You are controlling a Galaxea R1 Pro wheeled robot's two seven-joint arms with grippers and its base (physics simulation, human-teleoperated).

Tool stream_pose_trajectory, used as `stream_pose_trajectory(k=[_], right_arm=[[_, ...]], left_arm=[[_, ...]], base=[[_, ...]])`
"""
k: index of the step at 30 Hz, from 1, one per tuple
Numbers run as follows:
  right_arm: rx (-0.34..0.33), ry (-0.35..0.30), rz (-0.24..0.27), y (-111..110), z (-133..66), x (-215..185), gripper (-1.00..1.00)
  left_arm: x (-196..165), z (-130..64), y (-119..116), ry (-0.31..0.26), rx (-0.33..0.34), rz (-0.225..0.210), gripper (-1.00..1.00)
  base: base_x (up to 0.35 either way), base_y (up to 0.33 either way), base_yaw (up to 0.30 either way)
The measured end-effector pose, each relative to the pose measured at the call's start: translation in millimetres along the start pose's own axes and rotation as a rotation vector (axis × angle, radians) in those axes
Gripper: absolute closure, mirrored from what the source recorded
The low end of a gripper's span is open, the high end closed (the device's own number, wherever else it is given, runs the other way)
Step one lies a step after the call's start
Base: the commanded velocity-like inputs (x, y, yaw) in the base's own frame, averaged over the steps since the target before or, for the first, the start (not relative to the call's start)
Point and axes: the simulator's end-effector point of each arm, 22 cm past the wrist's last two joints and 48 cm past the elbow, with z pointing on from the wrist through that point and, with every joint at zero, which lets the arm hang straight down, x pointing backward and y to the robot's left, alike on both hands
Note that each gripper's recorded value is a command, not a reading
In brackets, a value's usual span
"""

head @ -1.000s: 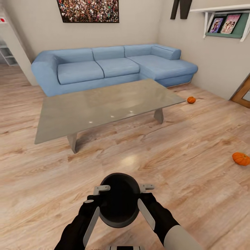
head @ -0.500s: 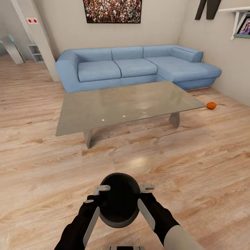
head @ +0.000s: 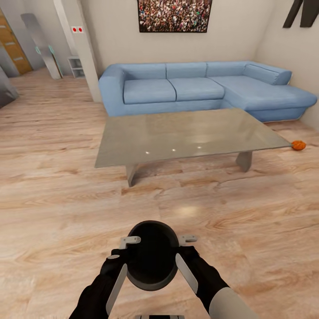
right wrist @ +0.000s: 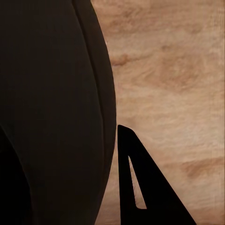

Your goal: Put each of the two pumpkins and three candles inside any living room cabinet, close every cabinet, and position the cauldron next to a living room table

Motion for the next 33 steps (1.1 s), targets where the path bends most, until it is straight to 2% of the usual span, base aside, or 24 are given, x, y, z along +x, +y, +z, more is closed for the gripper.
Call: stream_pose_trajectory(k=[7,33], right_arm=[[0.0,-0.003,0.0,-0.2,-1.2,-1.3,1.0],[0.0,-0.003,0.001,-0.1,-1.3,-1.2,1.0]], left_arm=[[-1.5,-1.1,-0.2,-0.003,0.0,0.0,1.0],[-1.5,-1.1,-0.2,-0.003,0.0,0.0,1.0]], base=[[0.0,0.0,0.228],[0.0,0.0,0.004]])
